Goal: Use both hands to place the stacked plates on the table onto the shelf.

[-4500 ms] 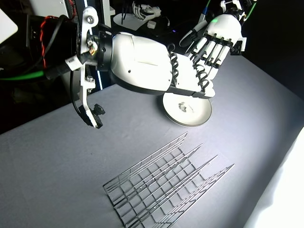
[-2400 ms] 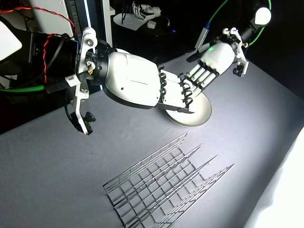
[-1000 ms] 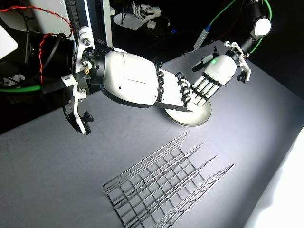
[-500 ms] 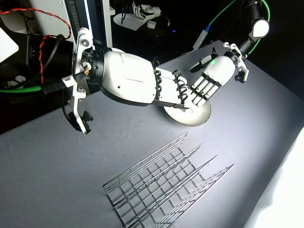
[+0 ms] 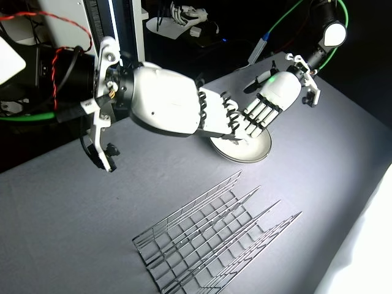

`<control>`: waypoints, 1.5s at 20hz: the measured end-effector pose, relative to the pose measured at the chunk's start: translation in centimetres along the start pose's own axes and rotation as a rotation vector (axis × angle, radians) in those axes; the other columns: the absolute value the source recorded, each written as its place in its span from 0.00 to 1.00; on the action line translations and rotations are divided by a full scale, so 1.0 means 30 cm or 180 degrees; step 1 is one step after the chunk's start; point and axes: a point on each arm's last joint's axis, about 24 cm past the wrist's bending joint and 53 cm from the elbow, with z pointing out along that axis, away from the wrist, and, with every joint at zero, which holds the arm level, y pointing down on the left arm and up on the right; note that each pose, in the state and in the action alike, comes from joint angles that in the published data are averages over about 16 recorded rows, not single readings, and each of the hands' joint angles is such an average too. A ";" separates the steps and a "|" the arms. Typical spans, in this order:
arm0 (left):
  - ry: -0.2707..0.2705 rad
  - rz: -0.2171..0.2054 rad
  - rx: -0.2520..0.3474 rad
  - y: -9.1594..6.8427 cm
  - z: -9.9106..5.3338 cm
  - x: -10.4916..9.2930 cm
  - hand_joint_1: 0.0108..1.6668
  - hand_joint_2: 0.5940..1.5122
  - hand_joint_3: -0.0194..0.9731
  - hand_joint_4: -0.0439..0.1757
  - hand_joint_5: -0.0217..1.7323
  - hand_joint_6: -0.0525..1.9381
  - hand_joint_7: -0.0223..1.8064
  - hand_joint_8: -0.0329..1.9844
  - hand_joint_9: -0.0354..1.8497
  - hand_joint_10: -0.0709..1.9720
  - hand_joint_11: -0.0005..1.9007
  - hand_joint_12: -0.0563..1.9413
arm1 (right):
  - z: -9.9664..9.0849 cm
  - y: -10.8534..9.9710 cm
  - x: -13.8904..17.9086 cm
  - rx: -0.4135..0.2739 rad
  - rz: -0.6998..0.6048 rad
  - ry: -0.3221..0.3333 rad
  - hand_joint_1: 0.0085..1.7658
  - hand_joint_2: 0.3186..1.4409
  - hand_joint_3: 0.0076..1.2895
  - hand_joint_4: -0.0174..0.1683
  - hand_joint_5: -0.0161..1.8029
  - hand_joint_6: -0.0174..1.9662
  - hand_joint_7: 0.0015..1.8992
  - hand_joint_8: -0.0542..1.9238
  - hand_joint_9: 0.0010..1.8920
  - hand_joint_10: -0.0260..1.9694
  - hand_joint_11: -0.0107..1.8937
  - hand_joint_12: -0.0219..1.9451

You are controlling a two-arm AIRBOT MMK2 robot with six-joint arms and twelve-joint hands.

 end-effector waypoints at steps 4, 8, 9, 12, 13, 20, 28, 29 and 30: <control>0.0025 0.0065 -0.0039 0.011 -0.016 -0.015 0.00 0.57 0.04 0.21 0.01 0.02 0.02 0.01 0.03 0.04 0.01 0.03 | -0.003 -0.002 0.018 -0.0008 0.0010 0.0042 0.01 0.82 0.02 0.10 0.03 0.00 0.02 0.03 0.01 0.00 0.02 0.02; 0.0056 0.0090 -0.0077 0.026 -0.033 -0.017 0.00 0.57 0.04 0.21 0.01 0.02 0.02 0.01 0.03 0.04 0.01 0.03 | -0.004 0.000 0.029 -0.0022 0.0015 0.0069 0.01 0.82 0.02 0.10 0.02 0.00 0.02 0.03 0.01 0.00 0.02 0.02; 0.0062 0.0085 -0.0083 0.030 -0.036 -0.016 0.00 0.57 0.04 0.21 0.01 0.02 0.02 0.01 0.03 0.04 0.01 0.03 | -0.005 0.000 0.030 -0.0025 0.0016 0.0072 0.01 0.82 0.02 0.10 0.02 0.00 0.02 0.03 0.01 0.00 0.02 0.02; 0.0082 0.0065 -0.0096 0.039 -0.043 -0.012 0.00 0.57 0.04 0.20 0.01 0.02 0.02 0.01 0.03 0.04 0.01 0.02 | -0.005 0.001 0.034 -0.0032 0.0015 0.0082 0.01 0.82 0.02 0.10 0.02 0.00 0.01 0.03 0.01 0.00 0.02 0.02; 0.0090 0.0055 -0.0099 0.041 -0.045 -0.010 0.00 0.57 0.04 0.20 0.01 0.02 0.02 0.01 0.03 0.04 0.01 0.02 | -0.005 0.002 0.034 -0.0034 0.0015 0.0083 0.01 0.82 0.02 0.10 0.02 0.00 0.01 0.03 0.01 0.00 0.02 0.02; 0.0160 -0.0047 -0.0074 0.039 -0.042 0.019 0.00 0.57 0.04 0.18 0.01 0.02 0.02 0.01 0.03 0.04 0.01 0.02 | -0.006 0.004 0.038 -0.0045 0.0015 0.0091 0.01 0.82 0.02 0.10 0.02 0.00 0.01 0.03 0.01 0.00 0.02 0.02; 0.0202 -0.0159 0.0019 0.008 -0.010 0.058 0.00 0.57 0.04 0.16 0.01 0.01 0.01 0.01 0.02 0.03 0.01 0.03 | -0.007 0.005 0.043 -0.0057 0.0017 0.0104 0.01 0.83 0.02 0.10 0.02 0.00 0.01 0.03 0.01 0.00 0.02 0.02; 0.0198 -0.0171 0.0033 0.003 -0.003 0.060 0.00 0.57 0.04 0.15 0.01 0.01 0.01 0.01 0.02 0.03 0.01 0.03 | -0.007 0.006 0.044 -0.0059 0.0018 0.0106 0.01 0.83 0.02 0.10 0.02 0.00 0.01 0.03 0.01 0.00 0.02 0.02; 0.0191 -0.0182 0.0046 -0.001 0.003 0.060 0.00 0.57 0.04 0.15 0.01 0.01 0.01 0.01 0.02 0.03 0.01 0.03 | -0.007 0.006 0.045 -0.0060 0.0018 0.0108 0.01 0.84 0.02 0.10 0.02 0.00 0.01 0.03 0.01 0.00 0.02 0.02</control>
